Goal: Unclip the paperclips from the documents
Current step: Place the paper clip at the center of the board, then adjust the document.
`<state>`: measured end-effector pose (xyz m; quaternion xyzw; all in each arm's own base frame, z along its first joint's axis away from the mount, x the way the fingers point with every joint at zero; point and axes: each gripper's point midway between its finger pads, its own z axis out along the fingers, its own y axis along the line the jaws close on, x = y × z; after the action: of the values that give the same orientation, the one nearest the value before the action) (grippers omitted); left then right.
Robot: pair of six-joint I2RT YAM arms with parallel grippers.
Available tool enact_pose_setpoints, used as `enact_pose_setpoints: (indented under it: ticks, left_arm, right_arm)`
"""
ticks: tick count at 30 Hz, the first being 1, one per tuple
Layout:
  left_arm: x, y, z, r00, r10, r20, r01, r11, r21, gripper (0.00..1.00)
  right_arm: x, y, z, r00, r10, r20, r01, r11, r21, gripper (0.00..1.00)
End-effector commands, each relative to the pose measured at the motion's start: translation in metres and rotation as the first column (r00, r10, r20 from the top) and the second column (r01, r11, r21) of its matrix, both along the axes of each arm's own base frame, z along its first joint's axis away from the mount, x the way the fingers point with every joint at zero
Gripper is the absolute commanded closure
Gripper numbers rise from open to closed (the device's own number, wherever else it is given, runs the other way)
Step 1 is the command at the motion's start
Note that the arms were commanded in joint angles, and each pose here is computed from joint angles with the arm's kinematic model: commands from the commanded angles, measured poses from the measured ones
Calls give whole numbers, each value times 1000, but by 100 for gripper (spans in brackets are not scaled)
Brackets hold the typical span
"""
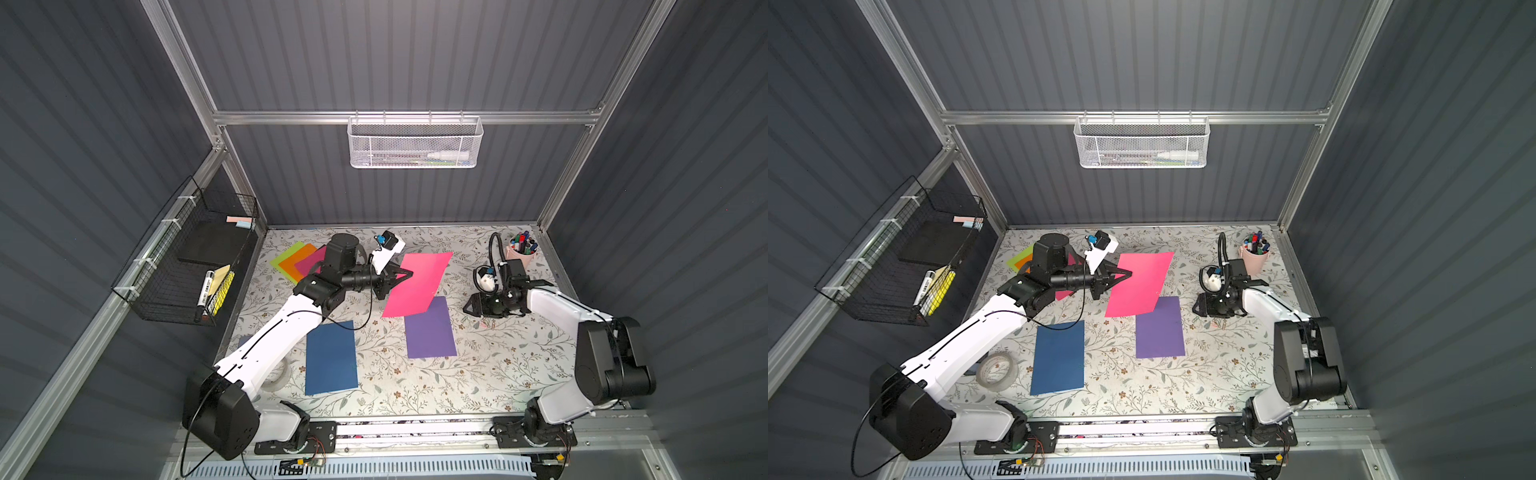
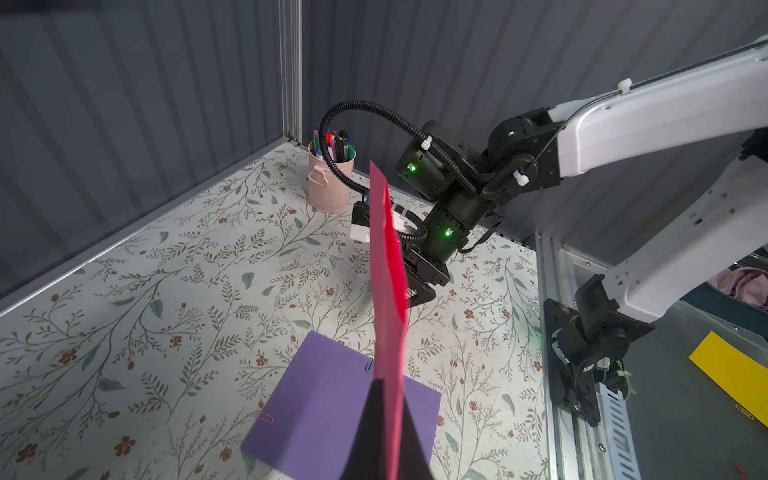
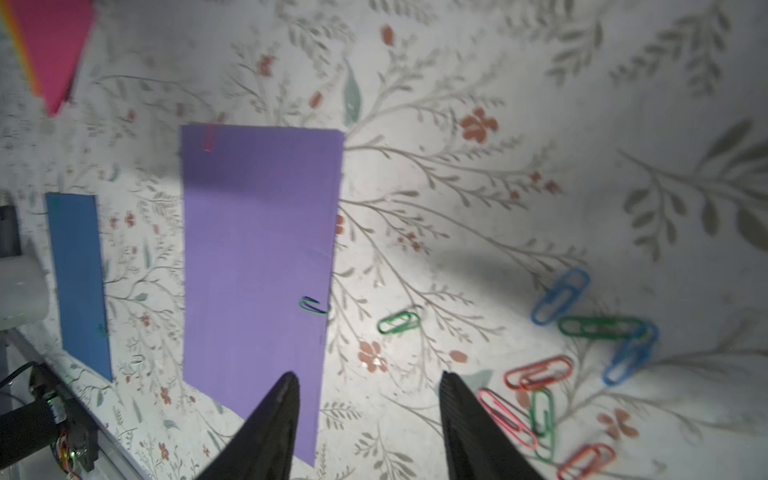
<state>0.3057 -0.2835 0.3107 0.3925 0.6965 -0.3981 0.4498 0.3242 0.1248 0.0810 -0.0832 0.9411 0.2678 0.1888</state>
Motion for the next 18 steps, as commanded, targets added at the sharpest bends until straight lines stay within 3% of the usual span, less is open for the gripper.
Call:
enact_pose_setpoints:
  ticks: [1,3,6,10,18]
  left_arm:
    - [-10,3,6,998,-68,5,68,997,-42,100]
    - [-12,6,9,996,-92,11,93,994,-60,100]
    - [-13,8,12,993,-118,14,119,990,-70,100]
    - [-19,6,10,985,-172,7,172,983,-68,100]
    - [-25,3,0,970,-241,-10,240,969,-54,100]
  right_arm:
    - [-6,44,67,939,159,304,-239,939,246,34]
    - [-14,57,103,864,153,480,-342,878,335,28]
    - [-23,63,132,786,140,602,-426,828,365,22]
    - [-38,78,158,719,217,661,-571,727,382,21]
    - [-42,107,198,608,295,737,-706,626,332,21]
